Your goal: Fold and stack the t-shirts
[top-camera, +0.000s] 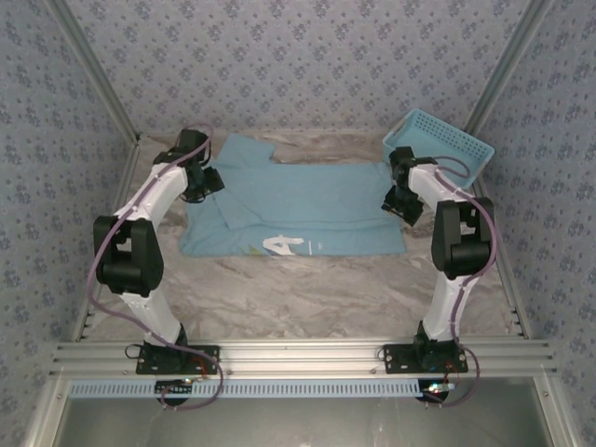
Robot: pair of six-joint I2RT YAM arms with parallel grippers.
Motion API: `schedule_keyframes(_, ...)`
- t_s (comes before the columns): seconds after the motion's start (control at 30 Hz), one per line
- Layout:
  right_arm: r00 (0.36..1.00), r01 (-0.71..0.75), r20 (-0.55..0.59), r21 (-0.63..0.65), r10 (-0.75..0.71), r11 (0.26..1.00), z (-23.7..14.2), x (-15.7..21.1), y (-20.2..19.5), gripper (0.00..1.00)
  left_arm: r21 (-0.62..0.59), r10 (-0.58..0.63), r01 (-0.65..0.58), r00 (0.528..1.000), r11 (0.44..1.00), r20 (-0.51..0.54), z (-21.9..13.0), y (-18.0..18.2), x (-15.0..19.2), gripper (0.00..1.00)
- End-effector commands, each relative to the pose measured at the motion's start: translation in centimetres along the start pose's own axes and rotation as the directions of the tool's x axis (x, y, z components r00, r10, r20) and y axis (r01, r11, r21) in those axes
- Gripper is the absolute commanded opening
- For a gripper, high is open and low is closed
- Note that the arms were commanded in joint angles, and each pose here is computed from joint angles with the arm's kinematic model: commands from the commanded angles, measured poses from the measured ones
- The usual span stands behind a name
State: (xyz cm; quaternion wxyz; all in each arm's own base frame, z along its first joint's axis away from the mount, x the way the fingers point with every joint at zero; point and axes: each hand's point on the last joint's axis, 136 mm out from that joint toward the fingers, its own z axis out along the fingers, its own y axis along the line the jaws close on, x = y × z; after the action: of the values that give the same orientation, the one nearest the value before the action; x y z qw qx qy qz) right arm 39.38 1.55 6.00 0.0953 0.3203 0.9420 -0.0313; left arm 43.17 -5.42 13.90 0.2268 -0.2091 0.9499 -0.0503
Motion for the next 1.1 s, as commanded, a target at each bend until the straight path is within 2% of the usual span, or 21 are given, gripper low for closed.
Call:
schedule_keyframes(0.0,0.998,-0.011,0.065,-0.039,0.013,0.999,-3.4,-0.5,-1.1,0.61,-0.021,-0.052,0.052,0.999,0.998,-0.013,-3.6,2.5,1.5,0.55)
schedule_keyframes(0.07,0.997,-0.013,0.078,-0.056,0.017,0.998,-4.1,0.1,-1.7,0.58,0.000,-0.107,0.107,0.992,0.994,-0.060,-4.0,3.6,3.9,0.51)
schedule_keyframes(0.27,0.999,0.027,0.022,-0.129,-0.025,0.991,-3.0,5.2,-2.1,0.29,0.061,-0.255,0.273,0.942,0.960,-0.217,-2.2,4.4,10.4,0.26)
schedule_keyframes(0.4,0.999,0.033,-0.034,-0.179,-0.039,0.983,-1.4,7.5,-1.9,0.21,0.030,-0.310,0.327,0.919,0.944,-0.245,-0.8,5.3,12.1,0.16)
schedule_keyframes(0.47,0.998,0.032,-0.049,-0.175,-0.041,0.984,-0.5,7.8,-2.0,0.18,-0.011,-0.335,0.344,0.905,0.939,-0.263,0.1,6.3,12.8,0.13)
schedule_keyframes(0.57,0.997,0.029,-0.072,-0.135,-0.039,0.990,1.0,8.0,-2.5,0.16,-0.033,-0.343,0.347,0.904,0.937,-0.256,2.1,7.3,12.3,0.11)
schedule_keyframes(0.77,0.989,0.038,-0.141,-0.012,-0.039,0.999,3.5,8.9,-4.2,0.16,-0.167,-0.345,0.313,0.914,0.935,-0.215,4.7,10.8,10.9,0.10)
schedule_keyframes(0.9,0.985,0.033,-0.174,0.074,-0.020,0.997,3.9,10.0,-5.9,0.16,-0.221,-0.356,0.303,0.898,0.927,-0.259,5.5,11.9,12.6,0.10)
schedule_keyframes(1.07,0.981,0.041,-0.193,0.124,-0.017,0.991,2.7,12.3,-8.4,0.17,-0.284,-0.404,0.330,0.876,0.900,-0.263,3.8,13.8,16.0,0.09)
